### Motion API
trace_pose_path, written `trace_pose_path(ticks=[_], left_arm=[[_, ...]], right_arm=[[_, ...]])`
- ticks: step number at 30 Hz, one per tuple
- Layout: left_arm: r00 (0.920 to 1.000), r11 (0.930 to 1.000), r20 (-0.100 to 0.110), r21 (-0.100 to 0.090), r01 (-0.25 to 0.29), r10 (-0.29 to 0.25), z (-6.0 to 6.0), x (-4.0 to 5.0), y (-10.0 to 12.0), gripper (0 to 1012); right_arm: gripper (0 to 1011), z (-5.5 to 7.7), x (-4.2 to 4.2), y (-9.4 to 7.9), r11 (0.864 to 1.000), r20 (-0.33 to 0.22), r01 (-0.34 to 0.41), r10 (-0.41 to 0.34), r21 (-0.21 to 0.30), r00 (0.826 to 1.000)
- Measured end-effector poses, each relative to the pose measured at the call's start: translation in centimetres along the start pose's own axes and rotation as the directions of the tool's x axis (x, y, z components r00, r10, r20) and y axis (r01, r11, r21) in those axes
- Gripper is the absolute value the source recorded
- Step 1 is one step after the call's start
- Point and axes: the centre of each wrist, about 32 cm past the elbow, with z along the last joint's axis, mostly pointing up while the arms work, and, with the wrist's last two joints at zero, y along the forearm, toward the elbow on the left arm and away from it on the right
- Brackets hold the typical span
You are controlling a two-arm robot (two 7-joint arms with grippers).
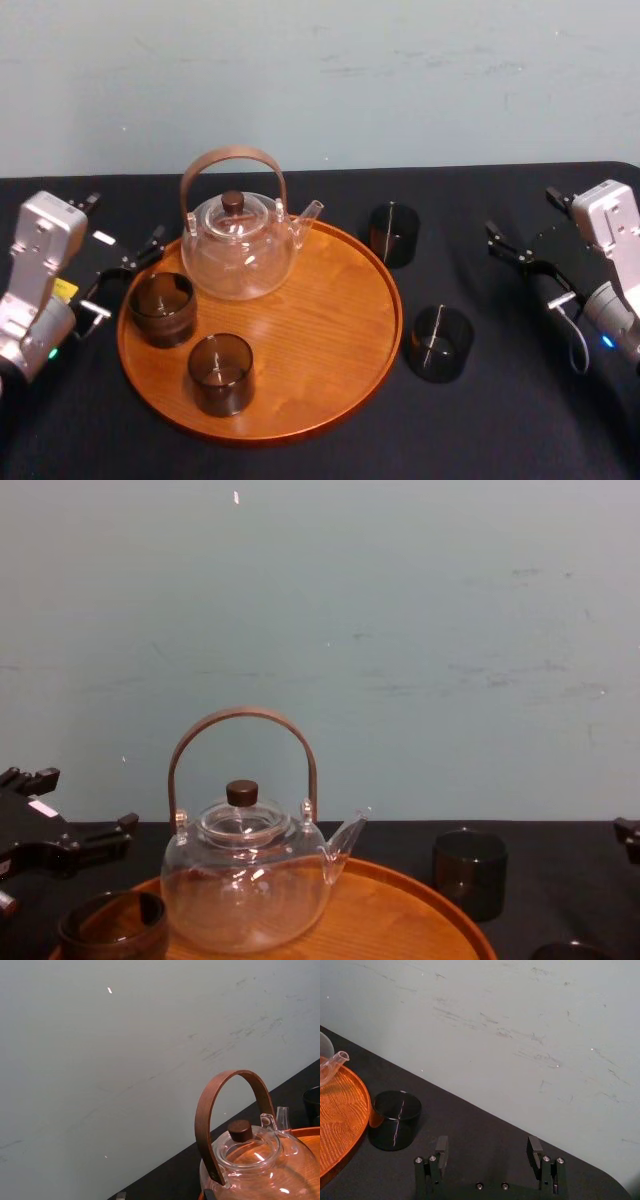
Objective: Pick up the glass from the table and place it on the tray.
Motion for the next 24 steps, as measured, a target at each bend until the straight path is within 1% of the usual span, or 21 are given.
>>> trace_pose_path(ticks=[24], left_arm=[[1.0,1.0,0.0,0.0,0.0,0.0,0.0,0.0,0.0,1001]], right_arm=[[1002,0.0,0.0,0.0,1.0,0.0,0.0,0.0,0.0,1.0]])
